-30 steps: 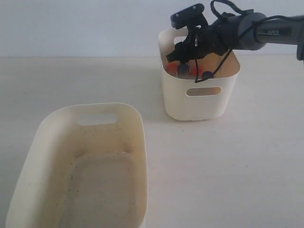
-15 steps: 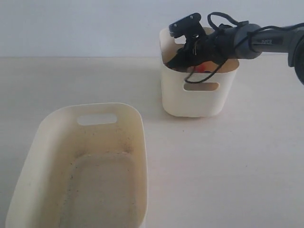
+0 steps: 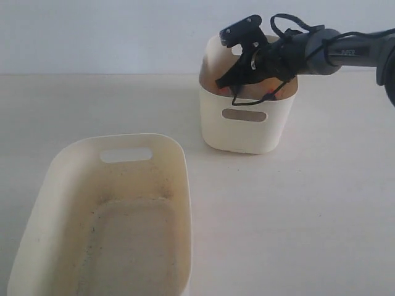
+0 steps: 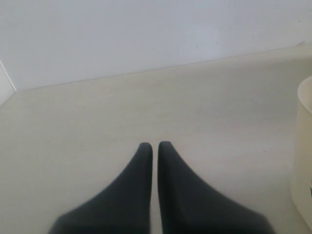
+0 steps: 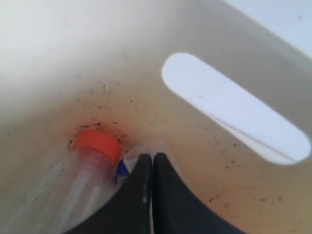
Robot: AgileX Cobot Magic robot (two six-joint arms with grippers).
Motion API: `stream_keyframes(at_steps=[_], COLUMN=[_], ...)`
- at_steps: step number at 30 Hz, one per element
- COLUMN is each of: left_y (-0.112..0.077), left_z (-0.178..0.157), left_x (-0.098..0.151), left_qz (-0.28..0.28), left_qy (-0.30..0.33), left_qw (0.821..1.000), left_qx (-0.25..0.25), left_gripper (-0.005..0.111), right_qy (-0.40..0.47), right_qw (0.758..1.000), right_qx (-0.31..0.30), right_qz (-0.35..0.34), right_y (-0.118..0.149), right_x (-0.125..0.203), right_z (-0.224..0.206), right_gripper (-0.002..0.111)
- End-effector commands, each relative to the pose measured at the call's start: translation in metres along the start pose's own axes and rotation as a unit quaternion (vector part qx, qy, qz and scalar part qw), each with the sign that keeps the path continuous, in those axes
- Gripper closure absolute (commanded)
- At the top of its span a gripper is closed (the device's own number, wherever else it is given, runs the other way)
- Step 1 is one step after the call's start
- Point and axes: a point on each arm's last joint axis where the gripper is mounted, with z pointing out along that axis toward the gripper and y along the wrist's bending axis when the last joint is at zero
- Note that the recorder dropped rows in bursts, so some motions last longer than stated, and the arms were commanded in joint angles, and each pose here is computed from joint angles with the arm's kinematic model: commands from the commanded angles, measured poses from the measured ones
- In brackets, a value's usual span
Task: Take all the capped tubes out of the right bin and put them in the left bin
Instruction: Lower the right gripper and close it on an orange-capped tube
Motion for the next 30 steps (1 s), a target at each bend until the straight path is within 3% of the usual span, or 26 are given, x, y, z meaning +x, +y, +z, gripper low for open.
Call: stream_keyframes(at_steps=[1, 7, 13, 17, 22, 30], left_y=[0.000, 0.000, 0.000, 0.000, 0.000, 0.000], left_z=[-0.001, -0.001, -0.001, -0.001, -0.001, -0.001], left_x=[-0.003, -0.003, -0.003, -0.003, -0.003, -0.003], left_qz=[-0.007, -0.007, -0.007, -0.007, -0.007, -0.007], left_qy=[-0.011, -0.011, -0.011, -0.011, -0.011, -0.011], left_qw=[1.000, 1.000, 1.000, 1.000, 1.000, 1.000], left_qx=[-0.001, -0.001, -0.001, -0.001, -0.001, -0.001], left_gripper=[0.102, 0.102, 0.102, 0.102, 0.102, 0.102], right_qy=[-0.032, -0.036, 0.068, 0.141, 0.197, 0.226], right_qw=[0.999, 0.997, 0.985, 0.973, 0.964, 0.969], right_qx=[0.011, 0.023, 0.054, 0.043, -0.003, 0.037], right_qz=[0.008, 0.070, 0.147, 0.178, 0.176, 0.092], right_y=[-0.012, -0.021, -0.026, -0.022, -0.013, -0.024], right_x=[-0.027, -0.047, -0.035, -0.026, -0.019, -0.012], right_z=[-0.024, -0.046, -0.058, -0.066, -0.070, -0.072], right_gripper=[0.108, 0.108, 0.108, 0.095, 0.071, 0.069])
